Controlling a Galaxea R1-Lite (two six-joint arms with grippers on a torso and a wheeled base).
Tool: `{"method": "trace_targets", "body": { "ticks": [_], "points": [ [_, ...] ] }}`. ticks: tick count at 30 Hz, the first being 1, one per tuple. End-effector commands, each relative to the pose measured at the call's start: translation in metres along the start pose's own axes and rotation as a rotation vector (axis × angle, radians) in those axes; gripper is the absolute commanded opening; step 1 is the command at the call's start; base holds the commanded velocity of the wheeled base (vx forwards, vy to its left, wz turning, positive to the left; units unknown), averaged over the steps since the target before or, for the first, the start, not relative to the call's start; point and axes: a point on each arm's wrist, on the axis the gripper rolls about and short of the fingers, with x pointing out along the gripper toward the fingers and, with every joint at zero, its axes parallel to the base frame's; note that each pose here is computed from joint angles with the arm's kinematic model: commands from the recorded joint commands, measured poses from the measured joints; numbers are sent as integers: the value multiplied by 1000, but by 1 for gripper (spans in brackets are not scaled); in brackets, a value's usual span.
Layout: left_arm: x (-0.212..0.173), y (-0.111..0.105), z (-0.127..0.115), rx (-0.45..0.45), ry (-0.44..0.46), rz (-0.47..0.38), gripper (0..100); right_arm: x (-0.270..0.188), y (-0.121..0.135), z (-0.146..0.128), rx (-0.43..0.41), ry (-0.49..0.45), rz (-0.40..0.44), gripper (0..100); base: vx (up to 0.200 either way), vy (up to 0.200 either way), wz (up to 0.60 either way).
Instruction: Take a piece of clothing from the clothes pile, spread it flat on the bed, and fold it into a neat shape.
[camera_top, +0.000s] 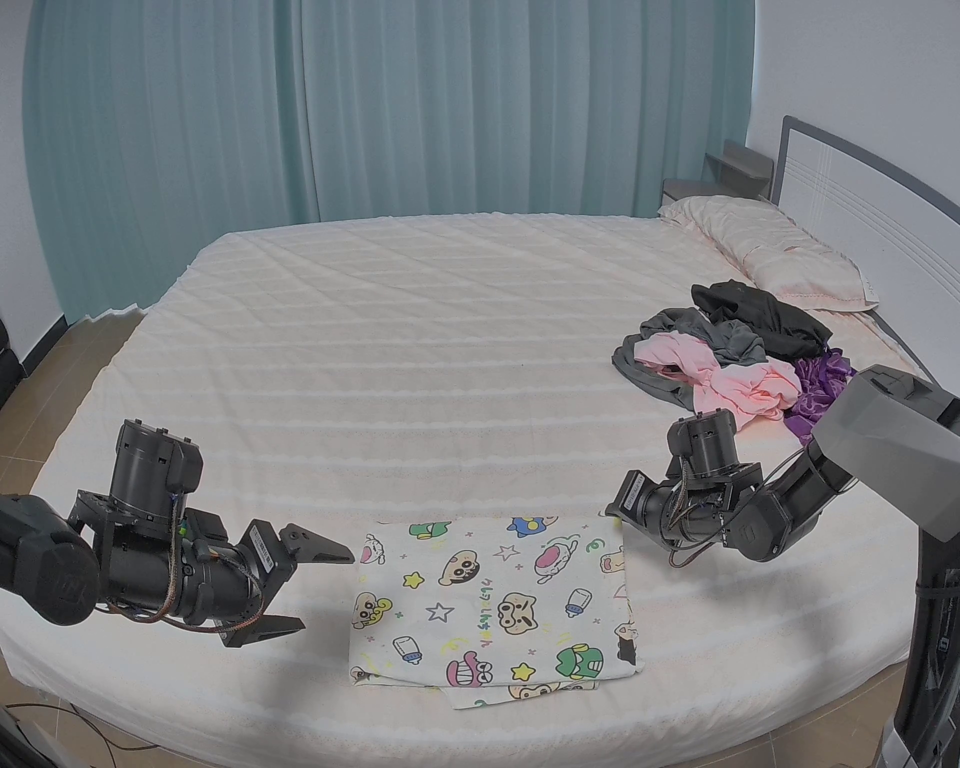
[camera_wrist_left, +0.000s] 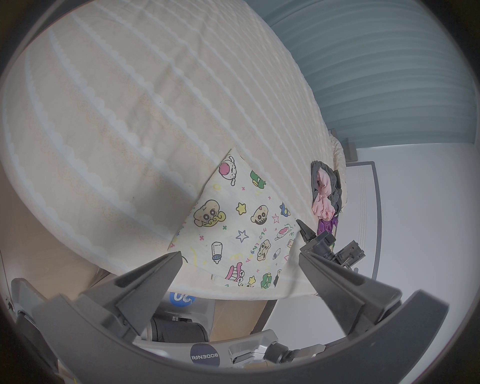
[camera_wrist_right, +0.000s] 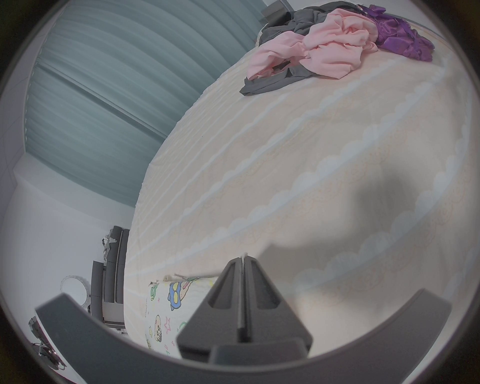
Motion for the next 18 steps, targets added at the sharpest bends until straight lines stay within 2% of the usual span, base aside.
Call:
{"method": "trace_targets", "body": {
  "ticks": [1, 18],
  "points": [
    [1, 0, 0, -1, 1, 2, 100, 2, -5, 2, 8, -2, -11, 0, 0, 0, 0],
    [2, 1, 1, -2, 1, 7, 100, 6, -14, 14, 36, -26, -28, 0, 0, 0, 0]
  ]
}}
